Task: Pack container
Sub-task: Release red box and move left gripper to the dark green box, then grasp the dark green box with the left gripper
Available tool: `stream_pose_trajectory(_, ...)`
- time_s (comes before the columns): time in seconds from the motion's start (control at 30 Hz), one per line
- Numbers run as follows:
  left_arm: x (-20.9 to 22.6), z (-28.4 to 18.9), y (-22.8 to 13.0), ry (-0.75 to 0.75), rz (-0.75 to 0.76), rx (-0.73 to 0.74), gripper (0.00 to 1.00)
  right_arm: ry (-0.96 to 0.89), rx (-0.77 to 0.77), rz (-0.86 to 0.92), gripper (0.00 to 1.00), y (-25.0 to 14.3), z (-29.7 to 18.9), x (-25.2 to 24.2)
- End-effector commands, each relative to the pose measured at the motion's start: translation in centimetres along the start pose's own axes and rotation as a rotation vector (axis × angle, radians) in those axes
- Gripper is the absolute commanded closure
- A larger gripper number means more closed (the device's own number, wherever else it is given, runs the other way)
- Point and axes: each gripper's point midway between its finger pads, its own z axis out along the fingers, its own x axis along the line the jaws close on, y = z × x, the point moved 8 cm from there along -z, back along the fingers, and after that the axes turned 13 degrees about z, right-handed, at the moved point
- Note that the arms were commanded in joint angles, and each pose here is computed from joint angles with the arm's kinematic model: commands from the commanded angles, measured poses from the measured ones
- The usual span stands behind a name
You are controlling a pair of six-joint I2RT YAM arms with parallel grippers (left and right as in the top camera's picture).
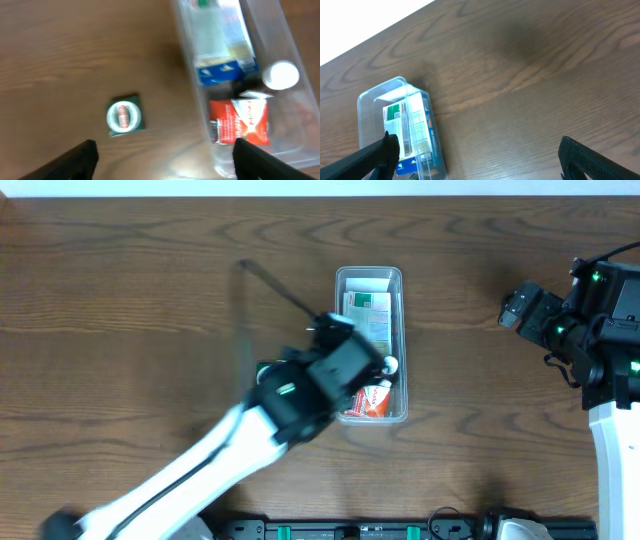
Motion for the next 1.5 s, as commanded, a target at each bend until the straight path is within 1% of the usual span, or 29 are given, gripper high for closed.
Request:
stream_pose_trajectory(0.0,3.6,-0.6,-0.5,0.108,-0.080,0.009,0.05,0.001,-0.005,0.012,0.01,0.1,-0.1,0.0)
stream_pose_trajectory(0.03,4.4,-0.2,-0.9,0.123,-0.104,0.040,0.02,0.001,-0.005,0.012,0.01,0.1,-0.1,0.0)
stream_pose_trajectory(0.1,5.7,1.2,-1.7,0.111,-0.155,0.114,0.02,0.000,-0.004,0.012,0.01,0.1,-0.1,0.0)
stream_pose_trajectory(0.17,6.4,3.0,-2.3,0.055,-0.185,0.184,0.02,0.001,-0.005,0.012,0.01,0.1,-0.1,0.0)
stream_pose_trajectory(0.27,7.1,6.3,-3.1,-0.052,-0.188,0.267,0.02,0.001,-0.005,0.012,0.01,0.1,-0.1,0.0)
stream_pose_trajectory(0.43,8.6,10.7,-3.8,-0.041,-0.224,0.367,0.02,0.001,-0.005,0.012,0.01,0.1,-0.1,0.0)
stream_pose_trajectory(0.53,8.0,13.2,-3.9,-0.144,-0.185,0.402,0.02,0.001,-0.005,0.012,0.01,0.1,-0.1,0.0)
stream_pose_trajectory(0.57,7.9,13.8,-4.1,-0.156,-0.181,0.417,0.02,0.001,-0.004,0.012,0.01,0.1,-0.1,0.0)
stream_pose_trajectory(0.9,6.1,20.5,-7.1,-0.176,-0.147,0.619,0.02,0.001,-0.005,0.012,0.01,0.1,-0.1,0.0)
stream_pose_trajectory(1.1,5.6,22.3,-8.3,-0.173,-0.154,0.674,0.01,0.001,-0.005,0.012,0.01,0.1,-0.1,0.0)
stream_pose_trajectory(1.17,5.6,22.3,-8.3,-0.173,-0.154,0.675,0.09,0.001,-0.005,0.012,0.01,0.1,-0.1,0.0)
stream_pose_trajectory(1.3,5.6,22.3,-8.2,-0.173,-0.155,0.670,0.31,0.001,-0.004,0.012,0.01,0.1,-0.1,0.0)
stream_pose_trajectory(1.33,5.6,22.3,-8.2,-0.173,-0.155,0.671,0.34,0.001,-0.005,0.012,0.01,0.1,-0.1,0.0)
stream_pose_trajectory(1.47,5.8,21.6,-7.9,-0.172,-0.157,0.659,0.41,0.001,-0.005,0.012,0.01,0.1,-0.1,0.0)
